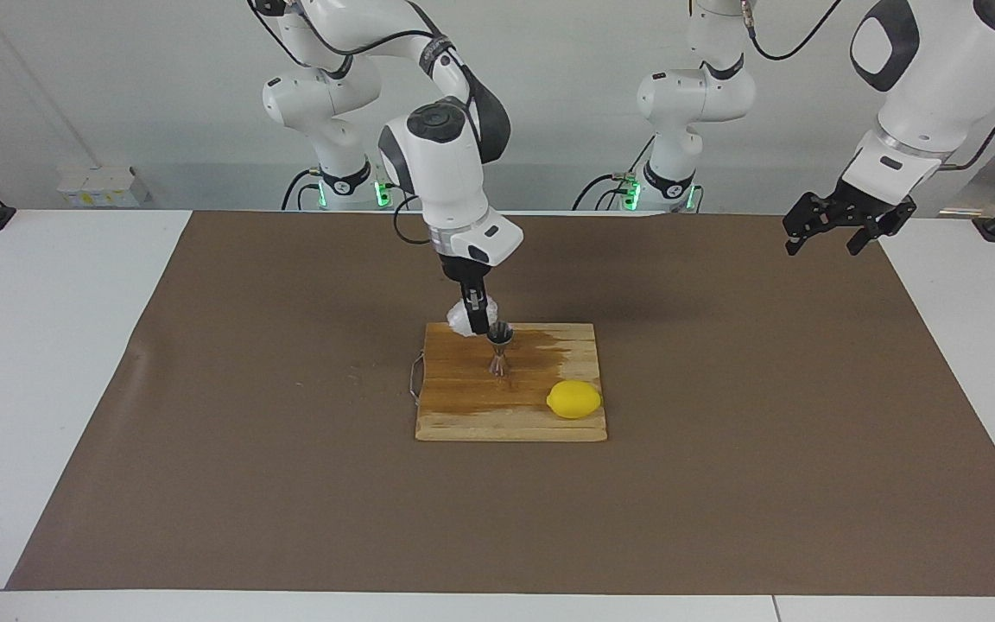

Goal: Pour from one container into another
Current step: 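Lift the white cup and carry it over the metal cup, then tilt the white cup with the right gripper to pour into the metal cup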

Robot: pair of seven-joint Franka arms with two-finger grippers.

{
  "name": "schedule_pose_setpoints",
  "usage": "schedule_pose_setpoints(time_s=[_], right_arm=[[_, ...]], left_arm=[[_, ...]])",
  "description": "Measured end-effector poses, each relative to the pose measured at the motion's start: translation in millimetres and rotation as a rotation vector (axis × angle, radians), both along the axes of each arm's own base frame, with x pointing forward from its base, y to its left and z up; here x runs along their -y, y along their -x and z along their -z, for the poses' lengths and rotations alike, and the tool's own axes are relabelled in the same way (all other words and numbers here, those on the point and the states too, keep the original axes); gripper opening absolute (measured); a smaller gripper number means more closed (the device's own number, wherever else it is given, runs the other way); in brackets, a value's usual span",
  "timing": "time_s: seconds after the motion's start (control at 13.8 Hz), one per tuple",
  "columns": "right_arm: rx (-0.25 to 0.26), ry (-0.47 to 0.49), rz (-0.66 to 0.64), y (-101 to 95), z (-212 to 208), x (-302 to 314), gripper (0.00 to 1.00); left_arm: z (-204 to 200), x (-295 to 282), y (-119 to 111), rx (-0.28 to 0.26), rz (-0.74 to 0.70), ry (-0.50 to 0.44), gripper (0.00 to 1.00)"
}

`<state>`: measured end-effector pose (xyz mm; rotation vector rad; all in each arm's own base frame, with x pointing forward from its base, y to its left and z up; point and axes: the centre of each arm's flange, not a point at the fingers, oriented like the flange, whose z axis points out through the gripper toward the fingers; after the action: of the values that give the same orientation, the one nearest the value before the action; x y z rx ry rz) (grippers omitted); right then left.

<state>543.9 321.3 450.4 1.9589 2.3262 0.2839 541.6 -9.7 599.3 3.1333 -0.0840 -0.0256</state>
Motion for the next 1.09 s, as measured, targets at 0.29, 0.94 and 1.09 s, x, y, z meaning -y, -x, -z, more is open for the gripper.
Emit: schedule_pose_setpoints(time_s=[0.29, 0.94, 1.09], right_arm=[[0.068, 0.097, -0.076, 1.0, 4.9, -7.9, 0.47], [0.093, 0.142, -0.117, 1.4, 18.7, -13.2, 0.47], [0.091, 0.143, -0.117, 1.9, 20.3, -12.9, 0.47]], left_arm=[[0.0, 0.0, 0.0, 0.0, 0.0, 0.0, 1.0], [0.0, 0.0, 0.0, 0.0, 0.0, 0.0, 1.0], [0.0, -0.2, 0.0, 0.0, 0.0, 0.0, 1.0]])
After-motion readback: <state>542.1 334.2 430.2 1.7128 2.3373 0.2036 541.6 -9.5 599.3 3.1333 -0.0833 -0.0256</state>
